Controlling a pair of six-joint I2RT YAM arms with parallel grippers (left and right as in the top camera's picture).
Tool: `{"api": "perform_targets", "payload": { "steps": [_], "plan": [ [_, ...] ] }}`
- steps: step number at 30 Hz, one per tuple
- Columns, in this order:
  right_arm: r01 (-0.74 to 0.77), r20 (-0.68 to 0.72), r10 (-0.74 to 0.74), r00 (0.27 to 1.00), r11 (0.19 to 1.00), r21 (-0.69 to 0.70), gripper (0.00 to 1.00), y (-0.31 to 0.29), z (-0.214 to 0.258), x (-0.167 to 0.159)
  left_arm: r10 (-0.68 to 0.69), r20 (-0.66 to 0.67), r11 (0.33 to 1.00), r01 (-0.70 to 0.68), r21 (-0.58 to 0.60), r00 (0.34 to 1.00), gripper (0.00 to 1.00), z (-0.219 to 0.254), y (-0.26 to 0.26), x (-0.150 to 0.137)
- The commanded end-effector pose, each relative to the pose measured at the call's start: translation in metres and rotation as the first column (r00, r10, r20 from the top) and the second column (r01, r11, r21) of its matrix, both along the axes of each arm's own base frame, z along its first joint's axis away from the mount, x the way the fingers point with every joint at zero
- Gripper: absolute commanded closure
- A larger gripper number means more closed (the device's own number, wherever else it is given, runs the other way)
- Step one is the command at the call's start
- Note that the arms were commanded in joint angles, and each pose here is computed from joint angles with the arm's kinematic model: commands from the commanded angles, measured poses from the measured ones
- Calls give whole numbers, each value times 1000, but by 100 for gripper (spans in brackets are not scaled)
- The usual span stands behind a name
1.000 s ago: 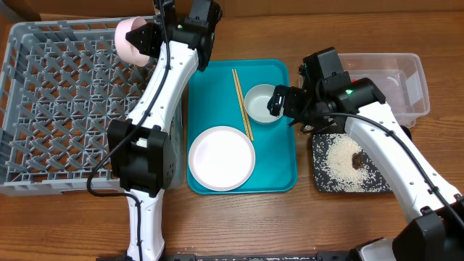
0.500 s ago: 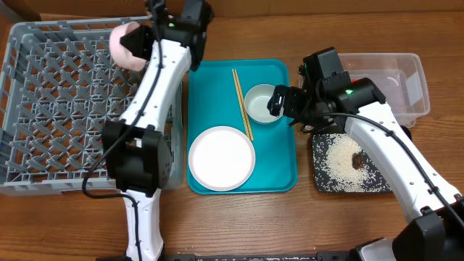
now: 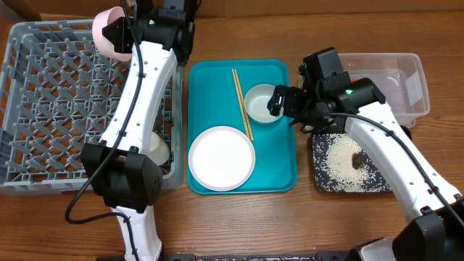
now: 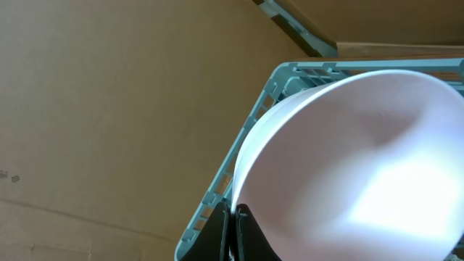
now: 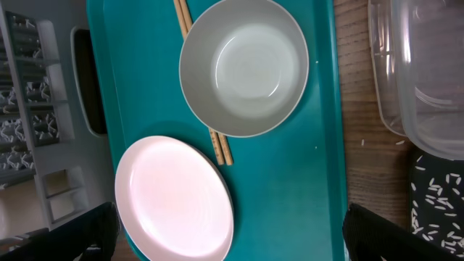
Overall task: Sort waste into correct bins and load items into the dishwasher
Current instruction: 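Carry the pink bowl to the rack's back edge and stand it upright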
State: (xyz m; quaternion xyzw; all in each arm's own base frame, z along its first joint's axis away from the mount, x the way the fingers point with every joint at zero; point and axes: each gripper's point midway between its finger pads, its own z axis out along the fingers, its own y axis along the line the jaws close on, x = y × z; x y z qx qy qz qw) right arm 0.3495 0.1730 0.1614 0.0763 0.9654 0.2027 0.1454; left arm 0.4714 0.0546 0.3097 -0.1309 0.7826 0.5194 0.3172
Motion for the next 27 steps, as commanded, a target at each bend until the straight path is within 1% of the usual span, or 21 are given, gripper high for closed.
{"api": "perform_targets", "payload": {
  "steps": [1,9,16,23,27],
  "plan": [
    [0,47,-1,999,1000,7,0,2,16,5,0,42,1000,1,-16,999,96,10,-2,-4],
    [0,47,-1,999,1000,7,0,2,16,5,-24,41,999,25,-23,999,96,9,-14,-3],
    [0,47,-1,999,1000,7,0,2,16,5,-85,31,996,85,-21,996,96,8,-42,-3],
    [0,47,-1,999,1000,7,0,2,16,5,-131,51,991,133,-34,990,96,7,-67,-4],
    [0,47,-1,999,1000,7,0,2,16,5,-164,29,984,166,-59,986,96,1,-79,-5]
  ]
}}
